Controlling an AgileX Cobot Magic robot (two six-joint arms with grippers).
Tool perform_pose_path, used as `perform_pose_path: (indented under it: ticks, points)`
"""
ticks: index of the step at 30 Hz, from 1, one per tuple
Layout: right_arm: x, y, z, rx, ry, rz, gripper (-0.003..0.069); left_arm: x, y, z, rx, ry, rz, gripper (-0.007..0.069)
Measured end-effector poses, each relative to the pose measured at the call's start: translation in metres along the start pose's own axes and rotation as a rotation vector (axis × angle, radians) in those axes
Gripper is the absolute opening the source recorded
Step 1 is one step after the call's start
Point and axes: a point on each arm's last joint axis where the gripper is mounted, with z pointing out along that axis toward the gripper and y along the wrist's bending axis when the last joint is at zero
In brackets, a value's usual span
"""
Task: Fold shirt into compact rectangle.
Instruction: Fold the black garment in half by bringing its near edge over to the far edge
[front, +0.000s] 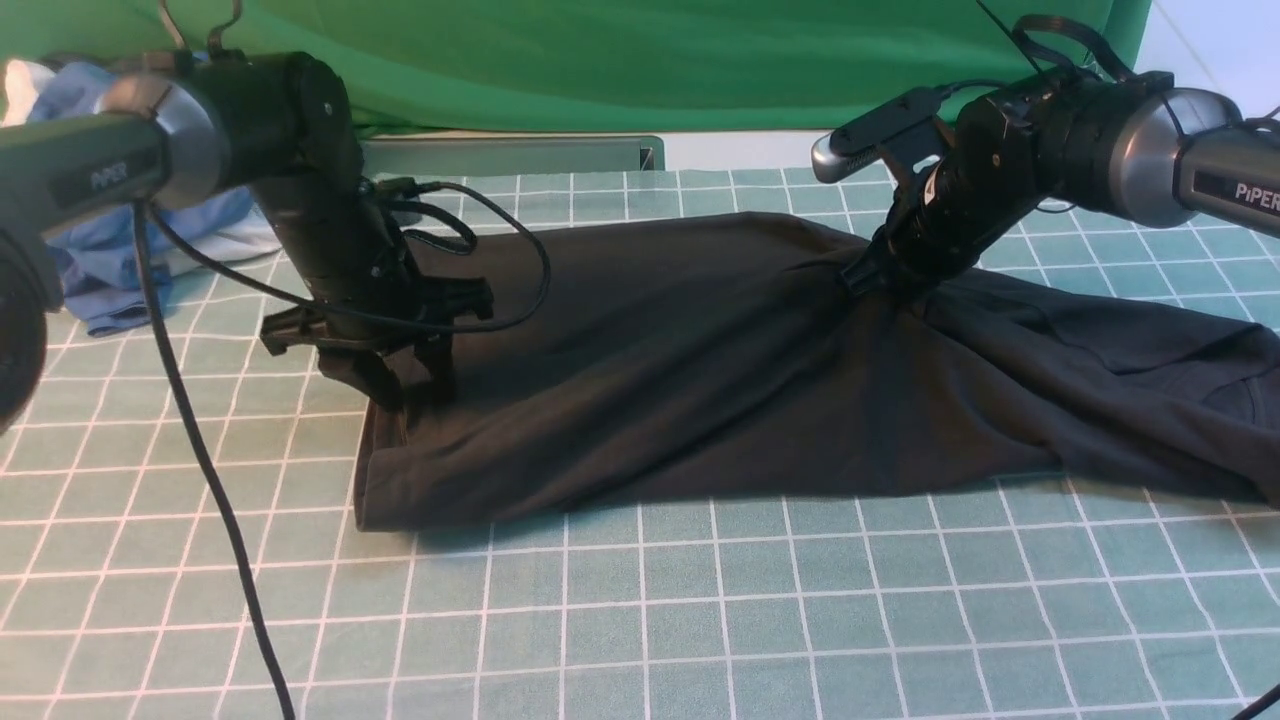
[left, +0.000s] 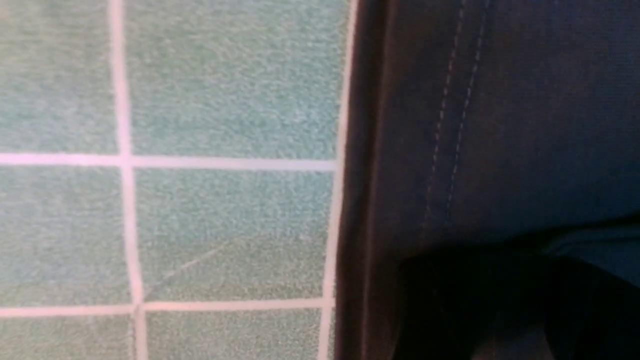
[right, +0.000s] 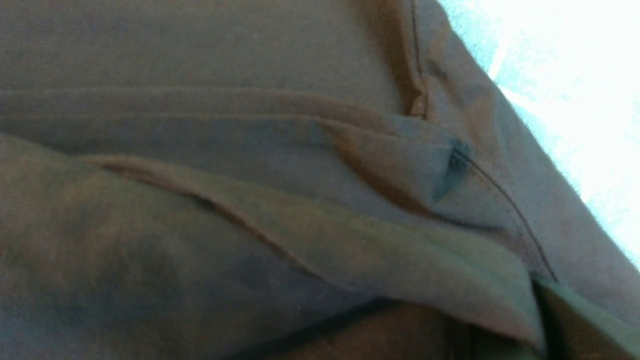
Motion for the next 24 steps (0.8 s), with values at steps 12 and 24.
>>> perform_pose_path:
  ticks: [12,24]
  points:
    - [0.000,0.000,0.000,0.000,0.001,0.000,0.0138,-0.008,-0.002,-0.005,-0.071,-0.039,0.045,0.0036]
    - [0.000,0.000,0.000,0.001,0.003,-0.003,0.0074,-0.038,-0.002,-0.069,-0.054,-0.231,0.015,0.0020]
